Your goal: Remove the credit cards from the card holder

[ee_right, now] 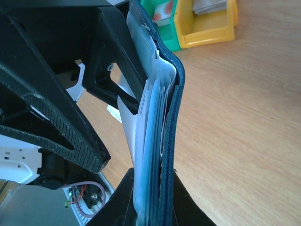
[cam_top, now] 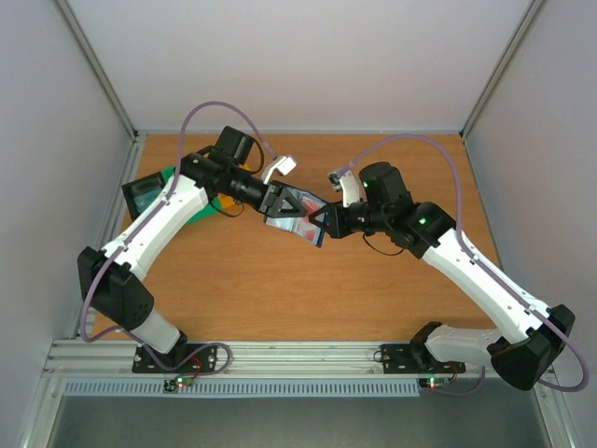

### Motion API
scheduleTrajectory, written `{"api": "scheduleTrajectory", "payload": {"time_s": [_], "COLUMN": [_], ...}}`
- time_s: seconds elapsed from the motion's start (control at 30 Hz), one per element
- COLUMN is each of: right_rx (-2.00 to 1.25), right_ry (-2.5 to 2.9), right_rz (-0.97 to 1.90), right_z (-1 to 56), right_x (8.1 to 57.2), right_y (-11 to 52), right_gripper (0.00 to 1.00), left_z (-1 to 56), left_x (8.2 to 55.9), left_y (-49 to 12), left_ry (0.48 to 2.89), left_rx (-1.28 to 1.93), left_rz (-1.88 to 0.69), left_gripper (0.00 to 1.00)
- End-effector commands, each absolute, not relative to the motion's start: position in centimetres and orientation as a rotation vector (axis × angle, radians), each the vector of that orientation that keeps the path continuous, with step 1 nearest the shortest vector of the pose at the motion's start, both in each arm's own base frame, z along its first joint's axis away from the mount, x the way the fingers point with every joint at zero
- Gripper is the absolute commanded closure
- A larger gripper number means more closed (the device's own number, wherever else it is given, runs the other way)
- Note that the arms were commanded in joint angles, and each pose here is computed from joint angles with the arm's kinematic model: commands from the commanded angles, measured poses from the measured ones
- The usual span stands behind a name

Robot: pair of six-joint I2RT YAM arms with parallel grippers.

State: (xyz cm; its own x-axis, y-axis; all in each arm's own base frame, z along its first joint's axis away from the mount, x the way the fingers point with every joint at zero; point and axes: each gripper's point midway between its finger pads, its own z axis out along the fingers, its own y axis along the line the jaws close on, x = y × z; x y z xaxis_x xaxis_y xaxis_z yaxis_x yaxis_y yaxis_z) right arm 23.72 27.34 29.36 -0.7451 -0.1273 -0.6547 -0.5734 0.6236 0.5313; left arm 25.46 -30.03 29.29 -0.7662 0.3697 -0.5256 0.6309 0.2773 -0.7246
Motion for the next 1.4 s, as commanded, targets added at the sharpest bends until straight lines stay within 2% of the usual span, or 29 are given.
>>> {"api": "scheduleTrajectory", "payload": {"time_s": [0.0,0.17,0.43,0.53,0.67,0.87,0.97,1.23,1.37], "right_rx": [-0.739,-0.673,-0.677,-0.687,-0.683,-0.700,-0.730,-0.683,-0.714], "right_ry": [2.000,1.974,1.958,1.951,1.951,1.924,1.897,1.929,1.917], "right_rz": [1.246,1.306,1.348,1.363,1.349,1.425,1.452,1.443,1.487], "right_z": [35.0,35.7,35.8,36.0,35.9,35.0,35.1,34.1,34.4], "right_x": [21.2,22.6,22.8,22.6,22.7,21.8,21.2,21.7,21.0], "right_y": [29.6,28.8,28.9,29.0,28.7,27.9,27.9,26.1,26.2], "right_gripper": [0.99,0.99,0.99,0.99,0.98,0.68,0.61,0.60,0.78], "left_z": [31.0,33.8,35.1,35.3,35.3,34.8,34.7,34.9,34.6], "left_x": [24.6,22.1,19.9,19.9,20.2,23.2,23.6,23.6,23.5], "left_y": [-31.0,-31.1,-30.4,-30.4,-30.5,-30.0,-29.8,-28.7,-28.5], "left_ry": [2.182,2.082,1.996,1.981,1.985,2.056,2.076,2.069,2.054], "left_rx": [0.986,1.067,1.154,1.159,1.149,0.975,0.943,0.975,1.001], "left_rz": [-1.578,-1.745,-1.811,-1.821,-1.816,-1.829,-1.831,-1.756,-1.734], "left_gripper": [0.55,0.69,0.87,0.99,1.00,1.00,1.00,1.00,1.00]}}
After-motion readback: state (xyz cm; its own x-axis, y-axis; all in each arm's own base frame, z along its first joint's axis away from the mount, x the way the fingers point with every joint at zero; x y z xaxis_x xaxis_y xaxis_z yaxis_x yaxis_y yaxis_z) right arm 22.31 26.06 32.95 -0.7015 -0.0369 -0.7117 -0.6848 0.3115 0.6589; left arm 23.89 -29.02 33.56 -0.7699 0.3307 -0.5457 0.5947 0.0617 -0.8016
